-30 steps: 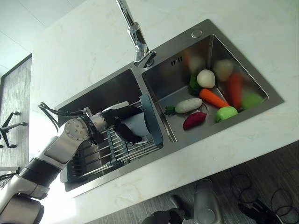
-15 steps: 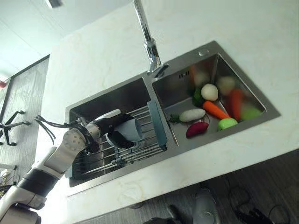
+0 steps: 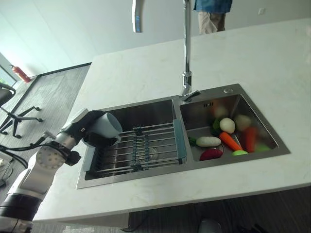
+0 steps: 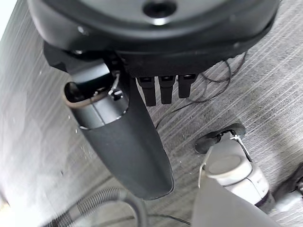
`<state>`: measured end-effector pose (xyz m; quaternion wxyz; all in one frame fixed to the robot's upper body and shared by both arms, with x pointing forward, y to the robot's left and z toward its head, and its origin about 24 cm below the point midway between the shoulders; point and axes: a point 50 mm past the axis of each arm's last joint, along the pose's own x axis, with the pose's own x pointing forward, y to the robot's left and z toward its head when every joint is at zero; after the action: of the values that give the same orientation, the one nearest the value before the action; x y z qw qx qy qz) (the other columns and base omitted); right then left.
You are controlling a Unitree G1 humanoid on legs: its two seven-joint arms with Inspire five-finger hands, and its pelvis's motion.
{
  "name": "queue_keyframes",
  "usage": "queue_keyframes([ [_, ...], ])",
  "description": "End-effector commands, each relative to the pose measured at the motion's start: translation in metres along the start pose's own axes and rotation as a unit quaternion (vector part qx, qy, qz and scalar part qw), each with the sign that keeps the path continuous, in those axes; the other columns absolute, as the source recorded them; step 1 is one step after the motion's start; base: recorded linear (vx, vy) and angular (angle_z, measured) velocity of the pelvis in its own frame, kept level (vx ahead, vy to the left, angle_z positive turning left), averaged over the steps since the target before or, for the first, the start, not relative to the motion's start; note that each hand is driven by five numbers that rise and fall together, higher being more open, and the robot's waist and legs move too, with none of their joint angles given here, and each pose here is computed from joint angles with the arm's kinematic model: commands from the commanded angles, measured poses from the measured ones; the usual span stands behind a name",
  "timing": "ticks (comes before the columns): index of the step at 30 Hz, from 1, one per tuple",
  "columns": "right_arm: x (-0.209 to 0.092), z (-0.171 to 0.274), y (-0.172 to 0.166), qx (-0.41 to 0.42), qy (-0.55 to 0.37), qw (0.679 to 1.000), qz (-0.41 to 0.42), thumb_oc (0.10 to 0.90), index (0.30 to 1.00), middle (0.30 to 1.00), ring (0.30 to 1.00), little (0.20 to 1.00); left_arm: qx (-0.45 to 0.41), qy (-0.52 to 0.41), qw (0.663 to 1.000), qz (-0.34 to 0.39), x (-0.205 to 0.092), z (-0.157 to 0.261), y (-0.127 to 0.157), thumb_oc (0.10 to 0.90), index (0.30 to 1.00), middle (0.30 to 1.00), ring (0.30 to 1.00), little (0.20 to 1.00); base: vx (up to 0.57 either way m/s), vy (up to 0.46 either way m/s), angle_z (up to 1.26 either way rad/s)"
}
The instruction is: Place the dishes in the dishwasher.
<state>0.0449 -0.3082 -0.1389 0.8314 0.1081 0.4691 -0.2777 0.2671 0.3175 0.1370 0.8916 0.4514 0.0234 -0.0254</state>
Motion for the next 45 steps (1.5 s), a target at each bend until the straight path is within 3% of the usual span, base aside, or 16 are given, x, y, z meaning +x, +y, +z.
queue_keyframes([
  [1, -0.003, -0.002, -0.010, -0.056, 0.006, 0.998, -0.002, 0.800, 0.900, 0.900, 0.900, 0.900, -0.002, -0.129, 0.971, 0.199, -0.009, 0.047, 0.074, 0.400, 0.300, 0.300, 0.300, 0.300, -0.01, -0.050, 0.38],
  [14, 0.005, 0.009, 0.026, -0.205, 0.002, 0.974, 0.095, 0.800, 0.900, 0.900, 0.900, 0.900, -0.074, -0.120, 0.900, 0.412, -0.072, 0.005, 0.061, 0.400, 0.300, 0.300, 0.300, 0.300, -0.08, -0.069, 0.49],
  [17, 0.006, 0.009, 0.028, -0.200, 0.000, 0.976, 0.090, 0.800, 0.900, 0.900, 0.900, 0.900, -0.091, -0.133, 0.884, 0.439, -0.080, 0.002, 0.061, 0.400, 0.300, 0.300, 0.300, 0.300, -0.17, 0.035, 0.83],
  [21, 0.003, -0.002, 0.020, -0.128, 0.001, 0.991, 0.045, 0.800, 0.900, 0.900, 0.900, 0.900, -0.151, -0.190, 0.855, 0.458, -0.072, 0.009, 0.051, 0.400, 0.300, 0.300, 0.300, 0.300, -0.19, 0.183, 2.41],
  [26, 0.004, 0.003, 0.018, -0.104, -0.004, 0.994, 0.027, 0.800, 0.900, 0.900, 0.900, 0.900, -0.181, -0.218, 0.817, 0.503, -0.069, 0.021, 0.034, 0.400, 0.300, 0.300, 0.300, 0.300, -0.08, 0.396, 1.05],
  [31, 0.002, -0.009, 0.016, -0.057, 0.009, 0.998, 0.019, 0.800, 0.900, 0.900, 0.900, 0.900, -0.183, -0.222, 0.820, 0.494, -0.064, 0.027, 0.029, 0.400, 0.300, 0.300, 0.300, 0.300, 0.09, 0.396, 0.40],
  [38, 0.003, -0.006, 0.050, -0.087, -0.019, 0.994, 0.070, 0.800, 0.900, 0.900, 0.900, 0.900, -0.176, -0.228, 0.840, 0.461, -0.052, 0.039, 0.026, 0.400, 0.300, 0.300, 0.300, 0.300, 0.11, 0.297, 0.37],
  [42, 0.003, -0.002, 0.067, -0.092, -0.035, 0.991, 0.092, 0.800, 0.900, 0.900, 0.900, 0.900, -0.199, -0.278, 0.856, 0.387, -0.034, 0.059, 0.014, 0.400, 0.300, 0.300, 0.300, 0.300, 0.06, 0.025, 1.72],
  [45, 0.002, -0.009, 0.060, -0.062, 0.003, 0.992, 0.112, 0.800, 0.900, 0.900, 0.900, 0.900, -0.206, -0.298, 0.868, 0.339, -0.028, 0.066, 0.002, 0.400, 0.300, 0.300, 0.300, 0.300, 0.10, -0.155, 1.30],
])
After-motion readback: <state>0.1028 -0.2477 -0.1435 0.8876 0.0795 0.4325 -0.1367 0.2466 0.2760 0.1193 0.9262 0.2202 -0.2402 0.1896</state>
